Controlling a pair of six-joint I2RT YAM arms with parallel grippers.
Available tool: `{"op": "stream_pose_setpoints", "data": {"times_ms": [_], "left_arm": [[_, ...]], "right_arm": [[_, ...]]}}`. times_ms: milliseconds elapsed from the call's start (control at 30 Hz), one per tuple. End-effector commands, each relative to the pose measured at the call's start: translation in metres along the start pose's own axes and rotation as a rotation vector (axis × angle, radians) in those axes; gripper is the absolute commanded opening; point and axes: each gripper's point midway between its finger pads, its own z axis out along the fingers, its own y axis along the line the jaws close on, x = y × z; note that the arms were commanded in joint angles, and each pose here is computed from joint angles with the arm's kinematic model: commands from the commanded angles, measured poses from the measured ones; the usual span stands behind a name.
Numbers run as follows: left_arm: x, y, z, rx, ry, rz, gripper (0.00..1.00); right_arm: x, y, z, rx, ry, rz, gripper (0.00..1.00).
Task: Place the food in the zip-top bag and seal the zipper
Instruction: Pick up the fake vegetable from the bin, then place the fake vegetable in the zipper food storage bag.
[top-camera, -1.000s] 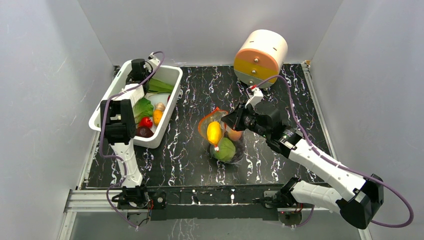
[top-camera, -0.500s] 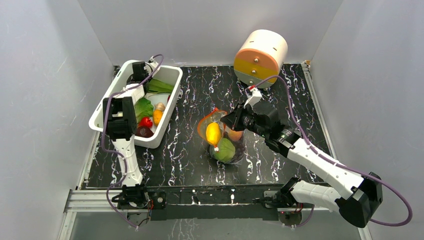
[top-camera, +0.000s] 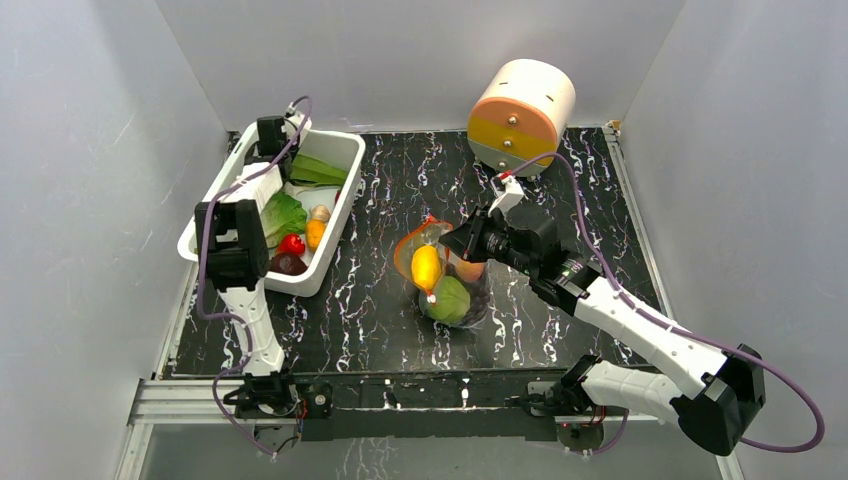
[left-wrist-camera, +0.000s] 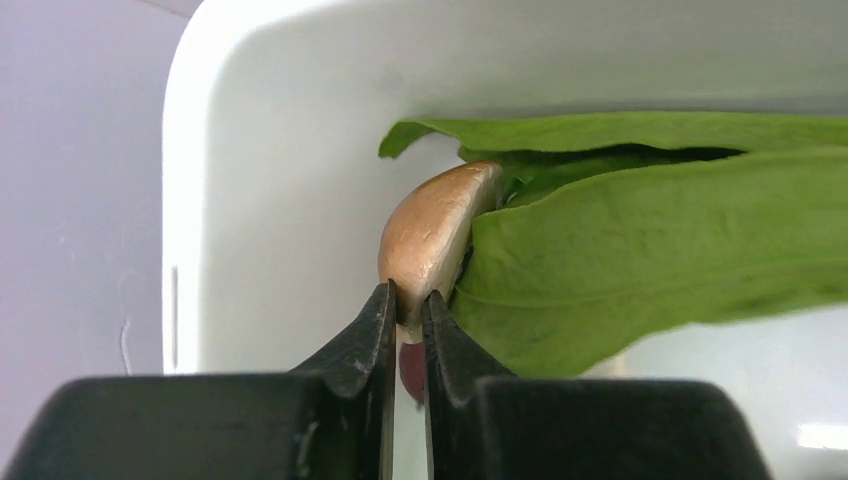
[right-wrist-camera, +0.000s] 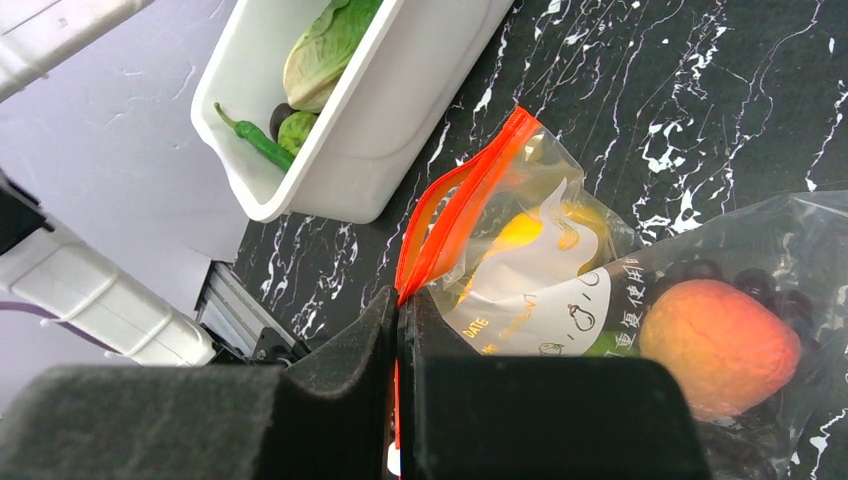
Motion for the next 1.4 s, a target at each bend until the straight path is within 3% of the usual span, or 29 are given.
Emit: {"op": "stream_pose_setpoints", "data": {"times_ms": [0,167,300,400,600,767,1000,1167,1267,1367], "left_arm": [[-0.037,0.010,-0.067,0.027,-0.092,-0.172,0.00],[-0.036,0.009,-0.097,0.083,-0.049,-0.240,0.00],[-0.029,0.030,-0.120,0.002,-0.001,-0.262,0.00],[-0.032,0.039,-0.146,-0.021,-0.036,-0.303,0.00],[-0.051,0.019,-0.194,0.070,-0.122,-0.378,0.00],[-0.077,-0.021,-0.245,0.343,-0.285,-0.525,0.00],[-0.084,-0.034,-0.298,0.454,-0.339,-0.678,0.00],[-0.102,-0.053,-0.338,0.569,-0.366,-0.641,0.00],[-0.118,-0.083,-0.371,0.773,-0.402,-0.613,0.00],[-0.121,-0.110,-0.397,0.974,-0.364,-0.633,0.00]], "right_arm": [[-0.025,0.022,-0.007,-0.079,-0.100,0.014,0.00],[-0.023,0.024,-0.011,-0.092,-0.094,0.031,0.00],[-0.018,0.022,-0.014,-0.095,-0.084,0.051,0.00],[-0.015,0.019,-0.015,-0.090,-0.084,0.066,0.00],[-0.012,0.018,-0.018,-0.079,-0.071,0.083,0.00],[-0.017,0.017,-0.022,-0.058,-0.086,0.090,0.00],[-0.023,0.022,-0.026,-0.042,-0.072,0.100,0.00],[-0.028,0.021,-0.029,-0.034,-0.102,0.130,0.00],[-0.031,0.019,-0.031,-0.023,-0.121,0.139,0.00],[-0.033,0.016,-0.032,-0.009,-0.140,0.168,0.00]]}}
